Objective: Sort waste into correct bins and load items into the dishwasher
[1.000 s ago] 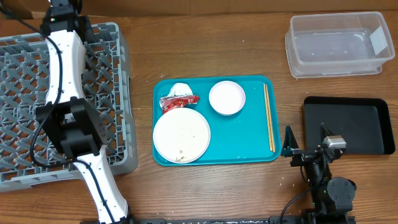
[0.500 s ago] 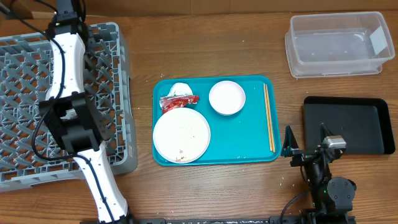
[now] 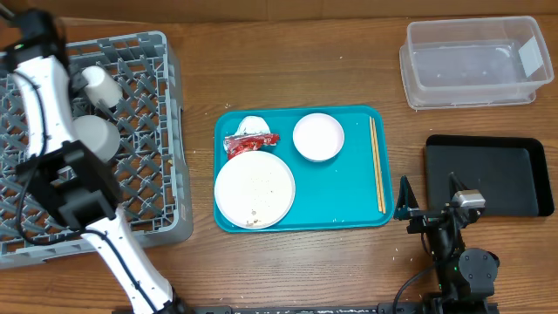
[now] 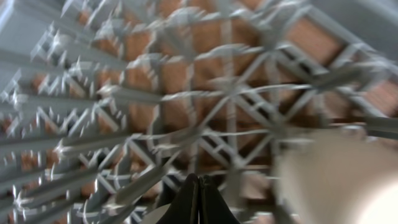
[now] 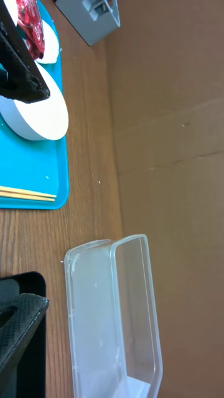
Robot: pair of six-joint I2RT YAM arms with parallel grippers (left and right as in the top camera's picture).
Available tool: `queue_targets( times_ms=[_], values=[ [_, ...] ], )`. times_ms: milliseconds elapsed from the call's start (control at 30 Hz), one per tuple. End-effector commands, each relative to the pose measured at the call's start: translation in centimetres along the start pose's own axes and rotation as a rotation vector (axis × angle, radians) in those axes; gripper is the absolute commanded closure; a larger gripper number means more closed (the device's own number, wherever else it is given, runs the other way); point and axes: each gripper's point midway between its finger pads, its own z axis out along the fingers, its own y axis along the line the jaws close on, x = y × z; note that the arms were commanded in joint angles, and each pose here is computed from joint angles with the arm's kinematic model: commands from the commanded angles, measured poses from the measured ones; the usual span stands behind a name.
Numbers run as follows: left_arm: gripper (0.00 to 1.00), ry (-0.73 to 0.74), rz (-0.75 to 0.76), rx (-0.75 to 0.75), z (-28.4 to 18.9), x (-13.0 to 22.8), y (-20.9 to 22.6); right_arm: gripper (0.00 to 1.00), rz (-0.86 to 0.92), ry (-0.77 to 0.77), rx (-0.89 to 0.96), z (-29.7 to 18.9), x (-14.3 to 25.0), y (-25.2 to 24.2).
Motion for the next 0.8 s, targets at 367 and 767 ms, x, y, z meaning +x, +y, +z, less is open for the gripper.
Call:
queue_targets(
  times_ms=[367, 767],
  values=[
    [0.96, 0.046, -0.085, 0.735, -17.2, -0.2, -6.4, 0.00, 0.004, -0.003, 0.003, 0.0, 0.2, -0.1],
    [0.31, 0.309, 0.371, 0.585, -17.7, 13.6, -13.7, 0.00, 0.005, -0.003, 0.003, 0.0, 0.2, -0.1]
  ],
)
